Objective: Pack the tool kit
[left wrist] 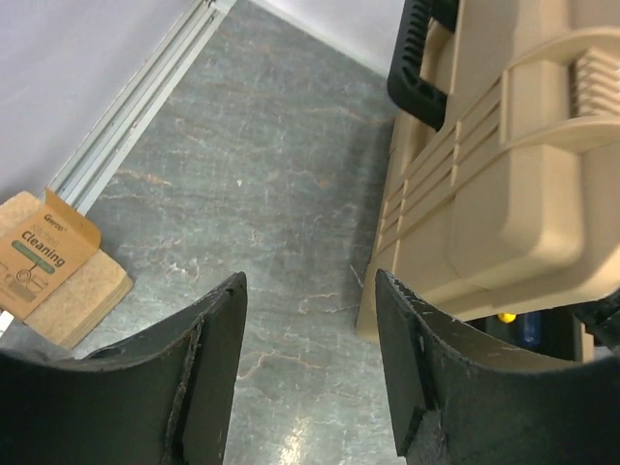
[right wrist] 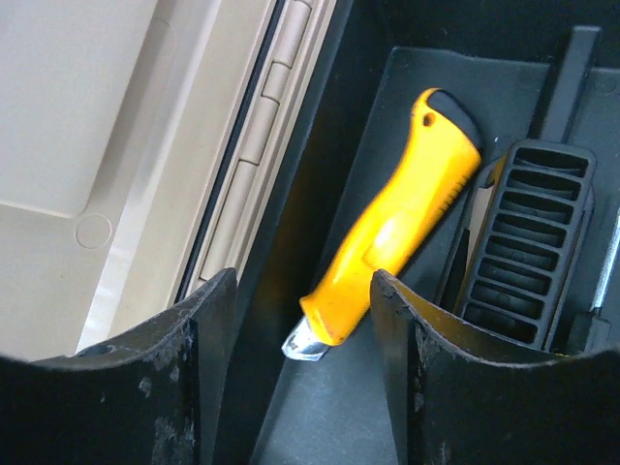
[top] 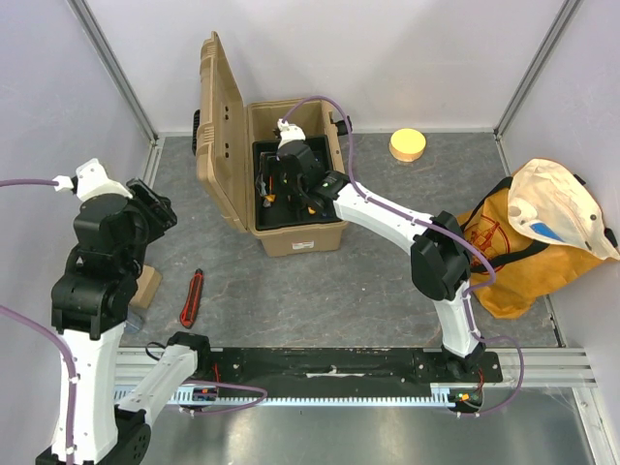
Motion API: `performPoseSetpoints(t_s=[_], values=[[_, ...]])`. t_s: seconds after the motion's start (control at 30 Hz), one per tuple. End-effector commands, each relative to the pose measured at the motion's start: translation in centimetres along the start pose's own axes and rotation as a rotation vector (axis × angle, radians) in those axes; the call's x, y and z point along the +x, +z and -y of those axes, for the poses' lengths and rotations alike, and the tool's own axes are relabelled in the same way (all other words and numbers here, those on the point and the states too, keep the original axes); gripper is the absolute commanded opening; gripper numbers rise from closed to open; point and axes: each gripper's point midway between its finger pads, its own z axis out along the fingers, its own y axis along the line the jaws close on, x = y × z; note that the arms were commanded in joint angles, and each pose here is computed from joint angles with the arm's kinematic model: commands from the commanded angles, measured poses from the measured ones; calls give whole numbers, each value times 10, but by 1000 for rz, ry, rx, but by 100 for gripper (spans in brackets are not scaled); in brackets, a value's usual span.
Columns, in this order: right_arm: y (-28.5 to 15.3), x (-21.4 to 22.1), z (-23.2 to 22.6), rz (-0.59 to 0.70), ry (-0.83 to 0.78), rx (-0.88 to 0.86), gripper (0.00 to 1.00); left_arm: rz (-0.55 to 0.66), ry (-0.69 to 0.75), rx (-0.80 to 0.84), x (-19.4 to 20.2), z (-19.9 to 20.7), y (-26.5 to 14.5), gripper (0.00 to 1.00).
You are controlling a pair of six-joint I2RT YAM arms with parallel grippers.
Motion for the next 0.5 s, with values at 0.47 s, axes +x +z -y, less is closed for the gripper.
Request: performPoseSetpoints(t_s=[0.47], values=[[-28, -40, 13, 91, -3, 91, 47, -196, -19, -232, 86, -42, 35, 66]])
